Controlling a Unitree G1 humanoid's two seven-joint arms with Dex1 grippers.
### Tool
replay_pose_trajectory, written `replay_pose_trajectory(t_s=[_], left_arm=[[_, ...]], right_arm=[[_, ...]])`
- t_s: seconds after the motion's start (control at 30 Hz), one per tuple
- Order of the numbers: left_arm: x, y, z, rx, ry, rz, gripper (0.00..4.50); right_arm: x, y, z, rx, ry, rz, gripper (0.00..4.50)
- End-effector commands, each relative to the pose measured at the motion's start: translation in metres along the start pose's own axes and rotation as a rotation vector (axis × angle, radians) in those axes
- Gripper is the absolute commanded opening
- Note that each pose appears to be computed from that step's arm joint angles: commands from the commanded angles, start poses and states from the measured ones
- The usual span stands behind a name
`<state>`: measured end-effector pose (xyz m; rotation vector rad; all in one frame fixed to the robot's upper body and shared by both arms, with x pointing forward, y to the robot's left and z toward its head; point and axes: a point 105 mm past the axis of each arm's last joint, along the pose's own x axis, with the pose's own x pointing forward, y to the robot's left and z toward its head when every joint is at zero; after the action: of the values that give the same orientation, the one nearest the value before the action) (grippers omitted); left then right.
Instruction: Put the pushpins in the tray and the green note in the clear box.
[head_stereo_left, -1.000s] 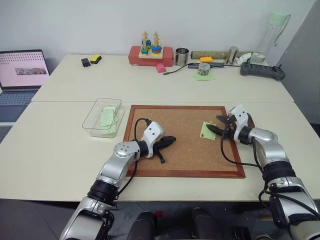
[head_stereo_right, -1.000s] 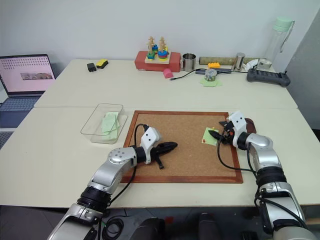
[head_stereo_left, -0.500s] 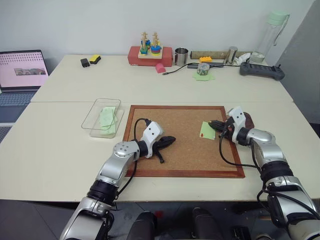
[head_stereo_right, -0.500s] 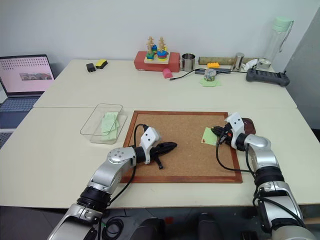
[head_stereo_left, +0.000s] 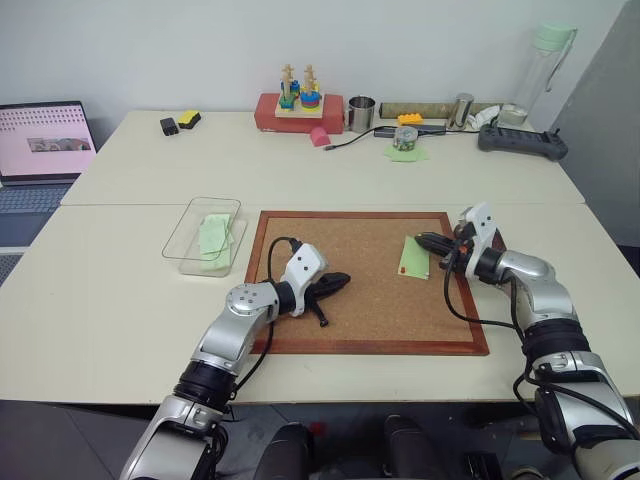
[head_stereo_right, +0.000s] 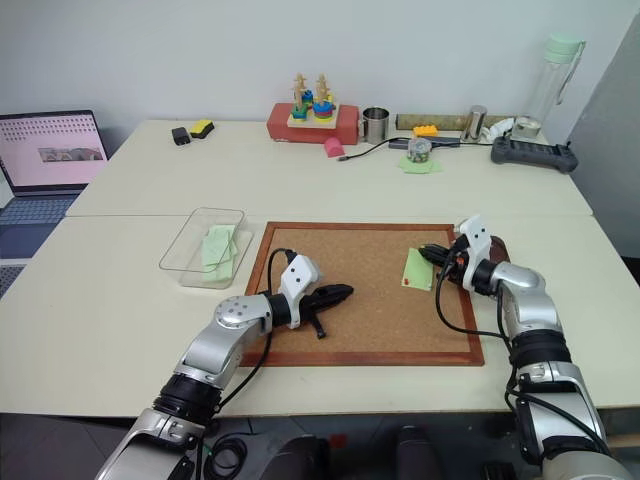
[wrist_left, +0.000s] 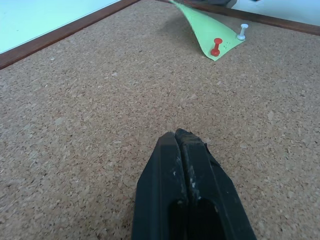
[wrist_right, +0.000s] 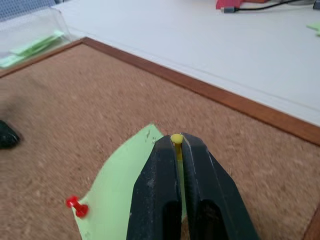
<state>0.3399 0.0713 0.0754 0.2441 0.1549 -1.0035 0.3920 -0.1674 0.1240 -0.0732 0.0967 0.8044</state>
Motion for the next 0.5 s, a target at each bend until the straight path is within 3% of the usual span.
replay_pose_trajectory(t_s=[0.03, 0.27, 0.5], left_arm=[[-0.001, -0.005, -0.025, -0.039, 0.083, 0.002, 0.00], [-0.001, -0.006, -0.025, -0.039, 0.084, -0.001, 0.00], [0.000, -0.007, -0.025, -0.037, 0.083, -0.002, 0.00]], right_arm=[[-0.004, 0.000, 0.027, -0.010, -0.095, 0.000, 0.01], [-0.028, -0.026, 0.036, -0.017, -0.076, -0.133, 0.01], [-0.069, -0.058, 0.013, -0.040, 0.082, -0.315, 0.01]])
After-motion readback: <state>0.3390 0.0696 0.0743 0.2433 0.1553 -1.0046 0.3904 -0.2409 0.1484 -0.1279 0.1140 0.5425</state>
